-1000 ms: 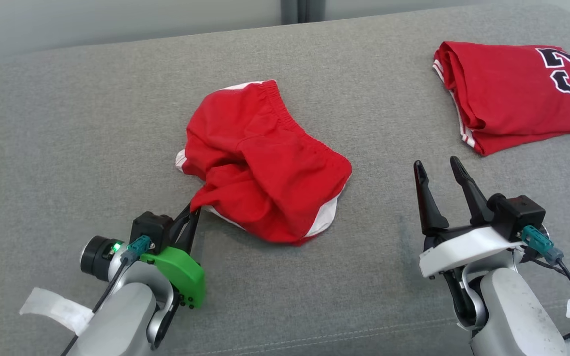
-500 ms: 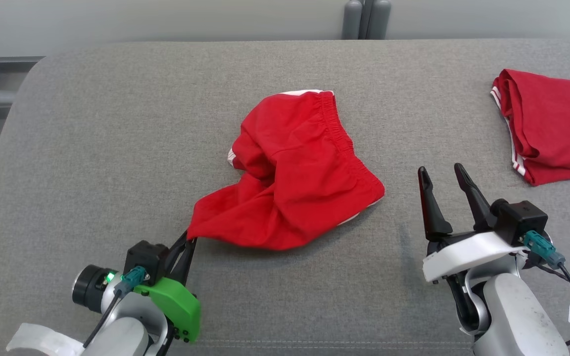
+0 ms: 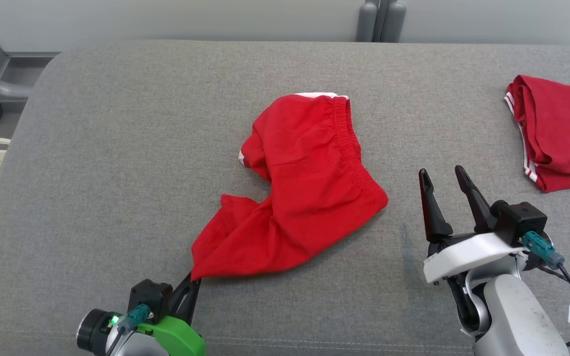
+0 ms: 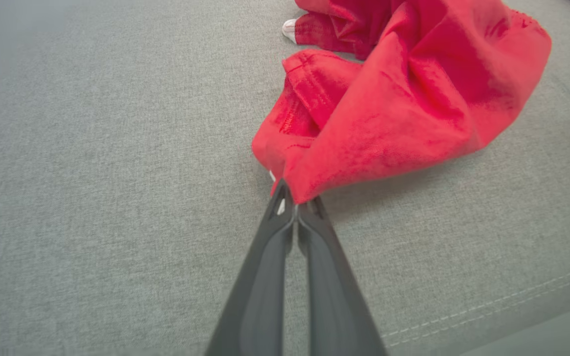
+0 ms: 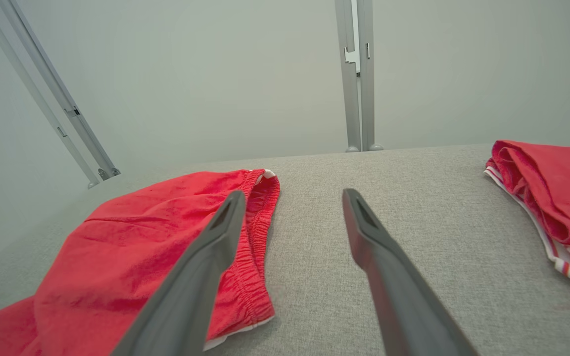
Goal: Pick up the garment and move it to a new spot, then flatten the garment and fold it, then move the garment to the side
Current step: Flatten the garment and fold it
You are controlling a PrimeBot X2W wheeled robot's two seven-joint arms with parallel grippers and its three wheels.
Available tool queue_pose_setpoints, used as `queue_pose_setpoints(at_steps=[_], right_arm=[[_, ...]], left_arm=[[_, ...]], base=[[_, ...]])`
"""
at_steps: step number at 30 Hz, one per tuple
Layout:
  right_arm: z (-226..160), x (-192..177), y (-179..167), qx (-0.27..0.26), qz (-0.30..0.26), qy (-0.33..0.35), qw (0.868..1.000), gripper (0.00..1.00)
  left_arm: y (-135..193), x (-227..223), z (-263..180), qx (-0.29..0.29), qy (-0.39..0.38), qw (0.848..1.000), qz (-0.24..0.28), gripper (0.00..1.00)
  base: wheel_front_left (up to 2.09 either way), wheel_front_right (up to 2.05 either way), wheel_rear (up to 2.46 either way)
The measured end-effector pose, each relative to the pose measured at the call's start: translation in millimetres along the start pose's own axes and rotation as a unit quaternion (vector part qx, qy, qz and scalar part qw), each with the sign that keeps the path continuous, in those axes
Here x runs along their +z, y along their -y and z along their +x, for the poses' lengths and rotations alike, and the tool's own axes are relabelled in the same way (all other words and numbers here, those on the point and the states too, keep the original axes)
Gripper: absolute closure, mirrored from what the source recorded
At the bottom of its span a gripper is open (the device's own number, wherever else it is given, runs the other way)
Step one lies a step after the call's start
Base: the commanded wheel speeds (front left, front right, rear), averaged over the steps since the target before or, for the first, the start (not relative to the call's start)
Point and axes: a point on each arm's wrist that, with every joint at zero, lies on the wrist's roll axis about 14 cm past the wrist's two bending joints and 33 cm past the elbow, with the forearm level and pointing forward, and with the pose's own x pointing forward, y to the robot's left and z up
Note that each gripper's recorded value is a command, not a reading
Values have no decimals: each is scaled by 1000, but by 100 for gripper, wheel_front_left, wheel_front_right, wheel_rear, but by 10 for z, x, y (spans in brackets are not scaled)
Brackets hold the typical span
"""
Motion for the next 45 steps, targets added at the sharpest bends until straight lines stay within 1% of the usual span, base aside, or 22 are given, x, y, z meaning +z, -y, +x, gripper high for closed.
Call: queue_pose_setpoints(at_steps=[4,5,6,7,11,17,20,30,35,39,45], right_arm=[[4,-11,1,0,0,-2,1000,0],[5,-12,1,0,0,-2,1000,0],[6,-12,-1,0,0,-2,1000,0],[7,-11,-4,0,-1,-2,1000,0],[12,-5,-8,1,-1,-1,1000,0],[16,13,-2,0,-3,2,1000,0],[13,23,-1,-1,-3,3,1000,0],[-21,20,45,-8,-5,0,1000,0],[-69,-125,72,-13,-4,-31,999,0],[-96,-247,80,-14,-4,-57,998,0],[-103,-396,39,-3,-9,-92,996,0]], left_arm=[[14,-72,-34,3,-9,1000,-5,100],[17,-63,-33,5,-6,1000,-7,79],[27,-55,-31,5,-3,1000,-8,31],[37,-40,-28,5,2,1000,-10,0],[49,21,-30,7,19,1000,-14,0],[-9,318,-48,22,81,996,-22,0],[-61,405,-66,30,99,994,-20,0],[-276,540,-90,71,129,989,-28,0],[-433,587,-110,106,142,984,-34,0],[-579,753,-174,139,174,974,-37,0],[-758,821,-300,181,196,963,-33,0]], base=[[0,0,0],[0,0,0],[0,0,0],[0,0,0],[0,0,0],[0,0,0],[0,0,0],[0,0,0],[0,0,0],[0,0,0],[0,0,0]])
